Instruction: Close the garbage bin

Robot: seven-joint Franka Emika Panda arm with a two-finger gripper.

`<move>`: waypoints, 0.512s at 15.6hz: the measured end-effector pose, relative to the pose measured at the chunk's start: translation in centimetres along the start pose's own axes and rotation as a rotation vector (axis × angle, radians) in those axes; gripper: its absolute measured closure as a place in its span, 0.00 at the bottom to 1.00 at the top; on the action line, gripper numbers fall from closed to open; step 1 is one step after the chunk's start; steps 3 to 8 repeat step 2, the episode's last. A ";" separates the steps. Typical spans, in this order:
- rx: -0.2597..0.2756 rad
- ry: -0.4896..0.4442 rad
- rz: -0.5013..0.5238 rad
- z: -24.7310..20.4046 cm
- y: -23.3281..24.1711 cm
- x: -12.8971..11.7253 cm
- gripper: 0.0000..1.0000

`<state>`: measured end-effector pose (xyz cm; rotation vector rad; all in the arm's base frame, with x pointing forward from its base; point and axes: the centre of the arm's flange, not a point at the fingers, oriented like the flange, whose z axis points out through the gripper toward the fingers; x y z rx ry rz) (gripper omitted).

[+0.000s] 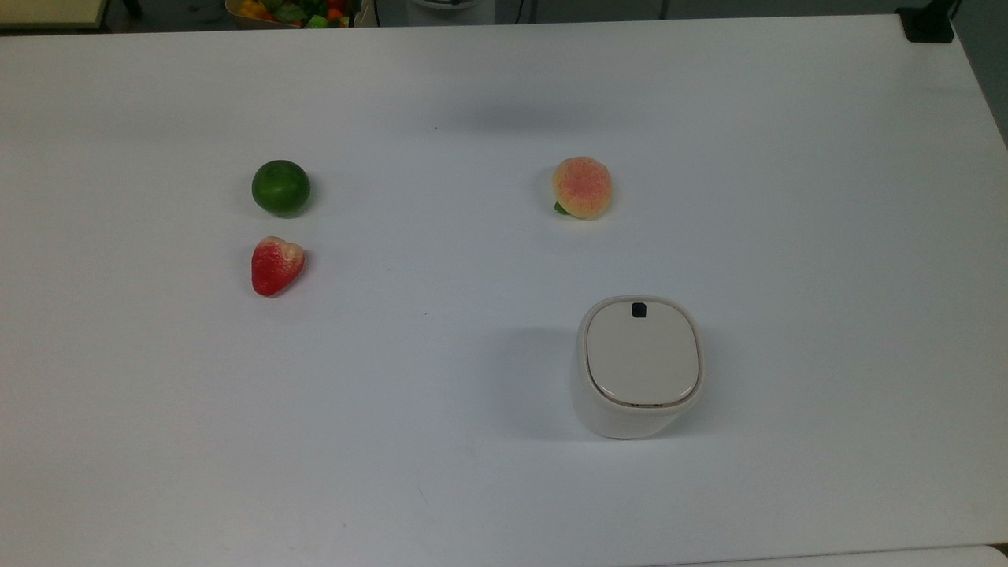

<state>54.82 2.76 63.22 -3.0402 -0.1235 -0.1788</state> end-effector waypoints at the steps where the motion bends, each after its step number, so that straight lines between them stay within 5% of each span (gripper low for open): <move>1: 0.000 -0.001 -0.002 0.1 0.0 0.0 0.00; 8: 0.000 -0.002 -0.004 0.1 0.0 0.0 0.00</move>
